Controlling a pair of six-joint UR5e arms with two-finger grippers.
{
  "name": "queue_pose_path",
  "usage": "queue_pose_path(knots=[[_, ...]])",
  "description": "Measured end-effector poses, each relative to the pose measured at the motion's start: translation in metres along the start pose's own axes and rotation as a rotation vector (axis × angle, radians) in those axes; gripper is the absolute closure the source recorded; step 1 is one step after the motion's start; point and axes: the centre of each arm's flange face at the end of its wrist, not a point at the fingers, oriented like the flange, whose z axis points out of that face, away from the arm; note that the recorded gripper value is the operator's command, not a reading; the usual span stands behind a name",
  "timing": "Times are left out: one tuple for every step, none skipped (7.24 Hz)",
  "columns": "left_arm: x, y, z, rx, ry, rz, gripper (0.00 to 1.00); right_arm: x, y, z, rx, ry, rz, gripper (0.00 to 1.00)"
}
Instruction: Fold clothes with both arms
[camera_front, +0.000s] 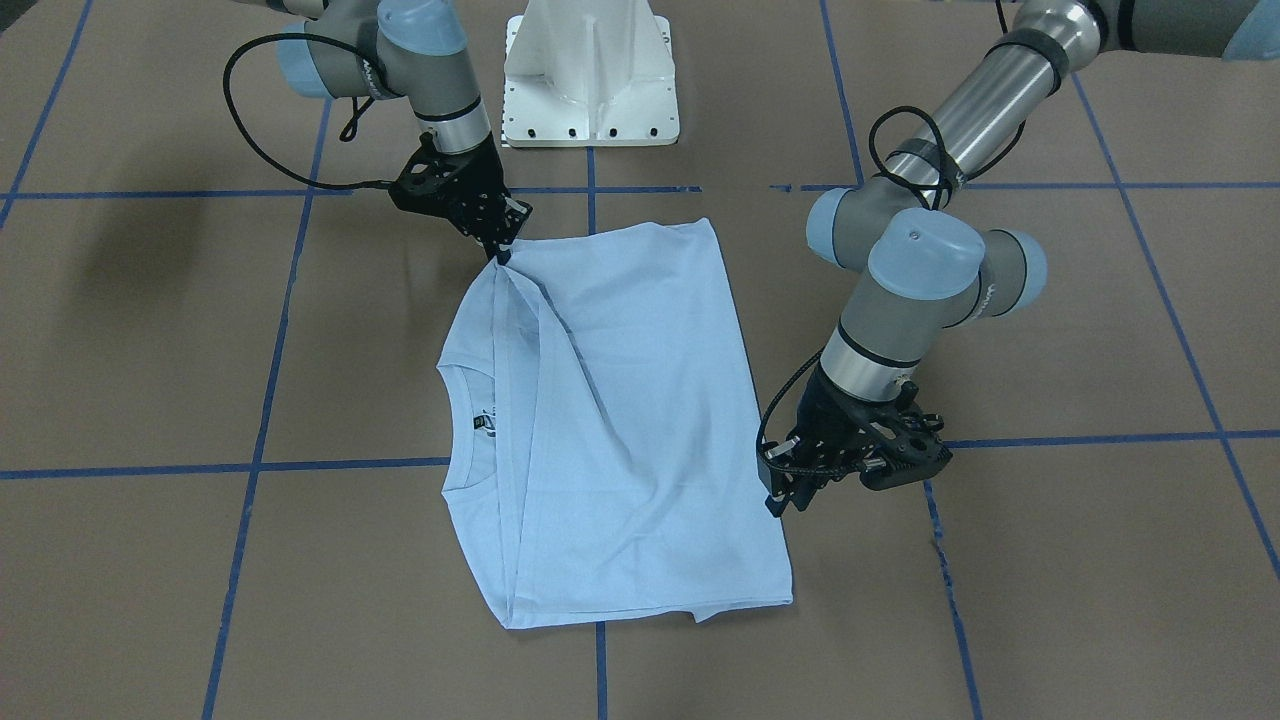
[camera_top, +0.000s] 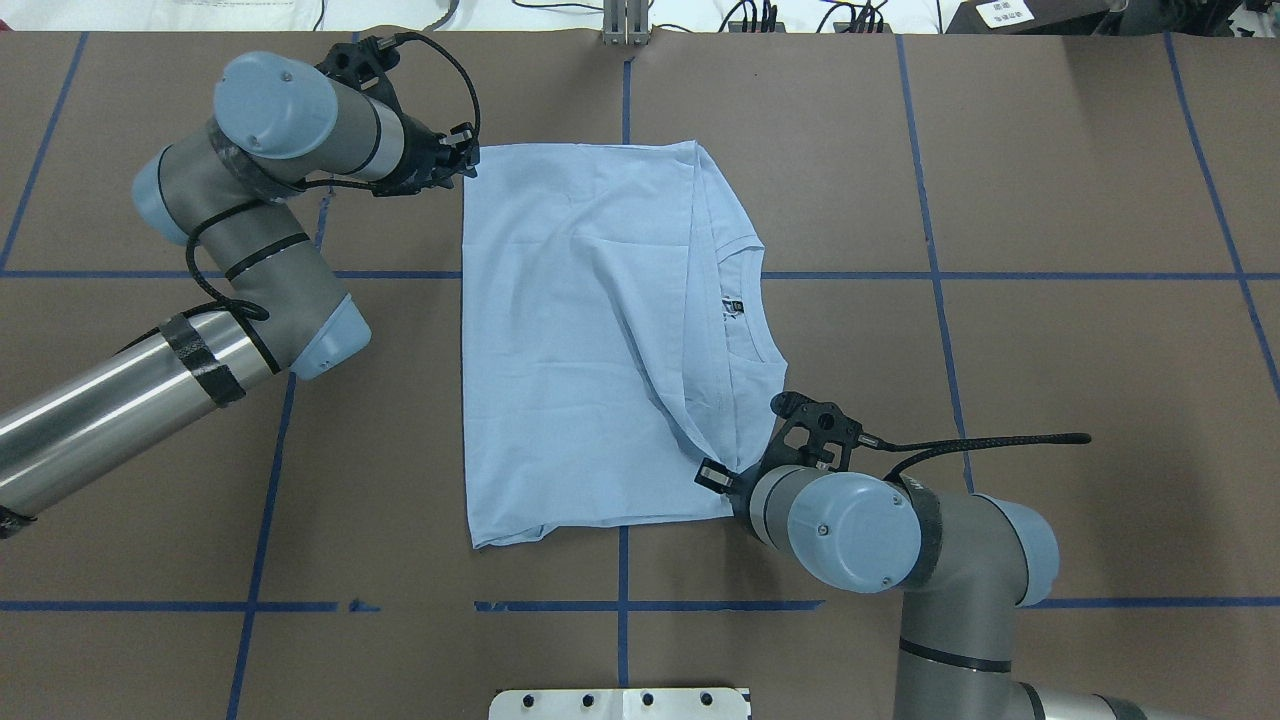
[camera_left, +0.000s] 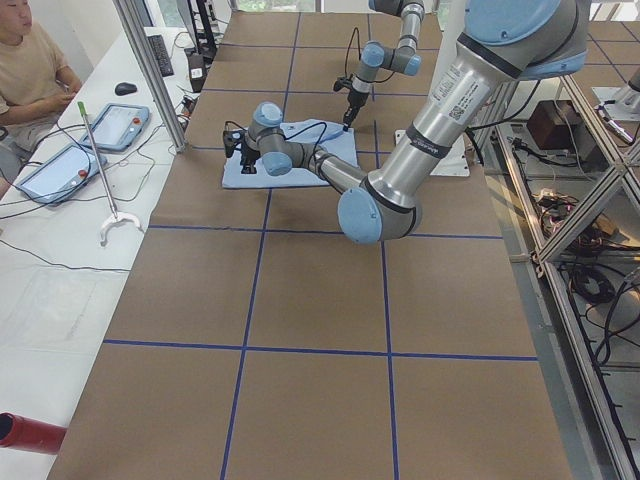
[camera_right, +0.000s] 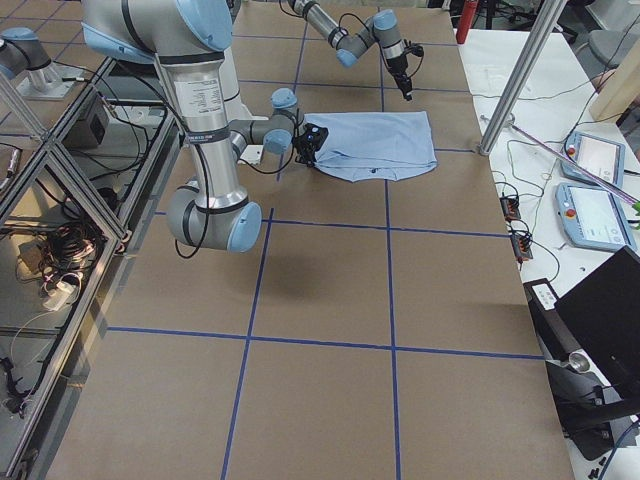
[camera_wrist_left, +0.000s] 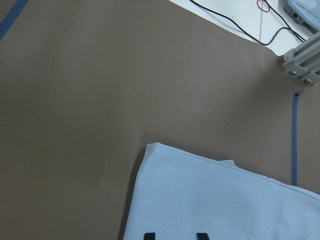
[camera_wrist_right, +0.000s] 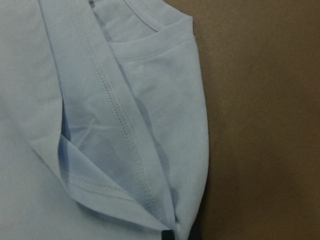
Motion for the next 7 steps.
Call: queue_pose_path(knots=[[-0.001, 0.0, 0.0, 0.0, -0.001, -0.006, 0.61, -0.002, -0.001, -0.005, -0.001, -0.008, 0.002, 1.0], [0.0, 0.003, 0.0, -0.004, 0.002, -0.023, 0.61, -0.005, -0.003, -0.015, -0.001, -0.014, 0.005, 1.0], [0.004, 0.016, -0.001, -0.02, 0.013, -0.058, 0.61, -0.006, -0.004, -0.027, 0.0, -0.011, 0.005, 1.0], [0.009, 0.041, -0.011, -0.064, 0.037, -0.104, 0.6, -0.005, -0.005, -0.036, -0.001, -0.01, 0.009, 1.0], [0.011, 0.075, -0.029, -0.125, 0.07, -0.154, 0.57, -0.006, -0.006, -0.043, -0.003, -0.014, 0.022, 1.0], [0.004, 0.114, -0.048, -0.177, 0.093, -0.193, 0.56, -0.006, -0.006, -0.047, -0.006, -0.019, 0.036, 1.0], [-0.01, 0.159, -0.062, -0.211, 0.099, -0.22, 0.53, -0.007, -0.006, -0.048, -0.007, -0.021, 0.042, 1.0]])
